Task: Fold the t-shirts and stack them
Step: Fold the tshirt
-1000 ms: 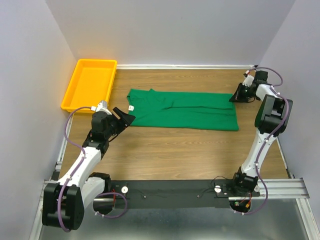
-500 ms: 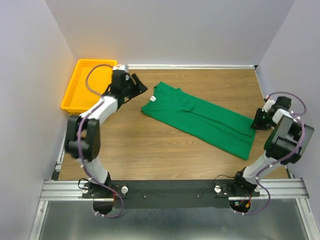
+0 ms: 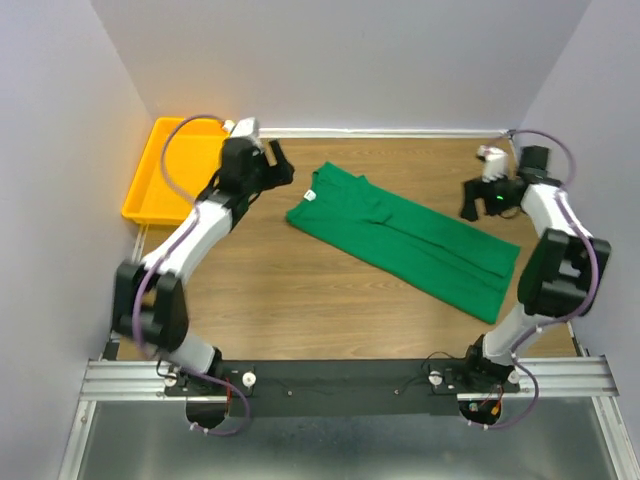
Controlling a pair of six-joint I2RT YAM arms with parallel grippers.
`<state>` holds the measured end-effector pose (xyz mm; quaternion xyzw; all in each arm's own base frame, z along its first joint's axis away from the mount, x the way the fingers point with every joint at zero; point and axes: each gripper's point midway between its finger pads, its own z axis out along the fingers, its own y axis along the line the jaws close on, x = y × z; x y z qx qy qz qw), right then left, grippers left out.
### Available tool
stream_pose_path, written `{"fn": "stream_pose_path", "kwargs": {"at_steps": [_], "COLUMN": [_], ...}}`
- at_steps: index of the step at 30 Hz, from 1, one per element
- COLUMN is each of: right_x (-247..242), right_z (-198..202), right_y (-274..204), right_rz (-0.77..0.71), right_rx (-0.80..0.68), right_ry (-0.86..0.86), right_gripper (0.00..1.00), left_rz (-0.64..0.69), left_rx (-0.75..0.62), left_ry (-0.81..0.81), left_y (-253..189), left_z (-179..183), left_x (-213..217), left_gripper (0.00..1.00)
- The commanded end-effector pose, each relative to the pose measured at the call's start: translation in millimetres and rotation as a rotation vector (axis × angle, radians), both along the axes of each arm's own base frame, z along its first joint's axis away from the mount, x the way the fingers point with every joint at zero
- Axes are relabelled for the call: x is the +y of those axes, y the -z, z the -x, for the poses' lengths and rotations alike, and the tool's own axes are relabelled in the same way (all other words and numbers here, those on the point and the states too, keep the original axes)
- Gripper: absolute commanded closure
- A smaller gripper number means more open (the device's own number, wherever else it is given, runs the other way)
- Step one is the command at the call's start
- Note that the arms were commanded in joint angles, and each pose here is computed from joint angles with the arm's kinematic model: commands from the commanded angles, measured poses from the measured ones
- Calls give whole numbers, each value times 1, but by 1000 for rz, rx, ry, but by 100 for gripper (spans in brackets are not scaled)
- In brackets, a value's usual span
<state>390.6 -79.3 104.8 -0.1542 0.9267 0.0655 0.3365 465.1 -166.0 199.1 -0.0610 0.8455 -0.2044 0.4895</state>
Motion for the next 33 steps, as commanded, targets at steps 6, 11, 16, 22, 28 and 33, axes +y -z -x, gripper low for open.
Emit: {"fn": "stream_pose_path", "kwargs": {"at_steps": [6, 11, 16, 22, 28, 33], "right_x": [238, 279, 278, 278, 291, 292], "right_z": [-120, -168, -169, -160, -129, -117], "right_y": [-5, 35, 75, 98, 104, 106], "right_rz": [-568, -407, -399, -400, -496, -515], "right_rx": [152, 109, 173, 219, 303, 330], "right_ry": [-457, -297, -222, -221, -301, -318], "right_gripper": [0, 4, 11, 20, 52, 65], "left_rz": [309, 449, 507, 524, 511, 516], "left_rx": [-135, -150, -108, -75, -68, -47], "left_ry": [94, 77, 37, 30, 41, 51], "left_y": [-12, -8, 12, 22, 23, 32], "left_z": [134, 188, 211, 215, 209, 205], "left_x": [26, 29, 34, 33, 31, 27], "left_gripper": [10, 10, 10, 11, 11, 11]}}
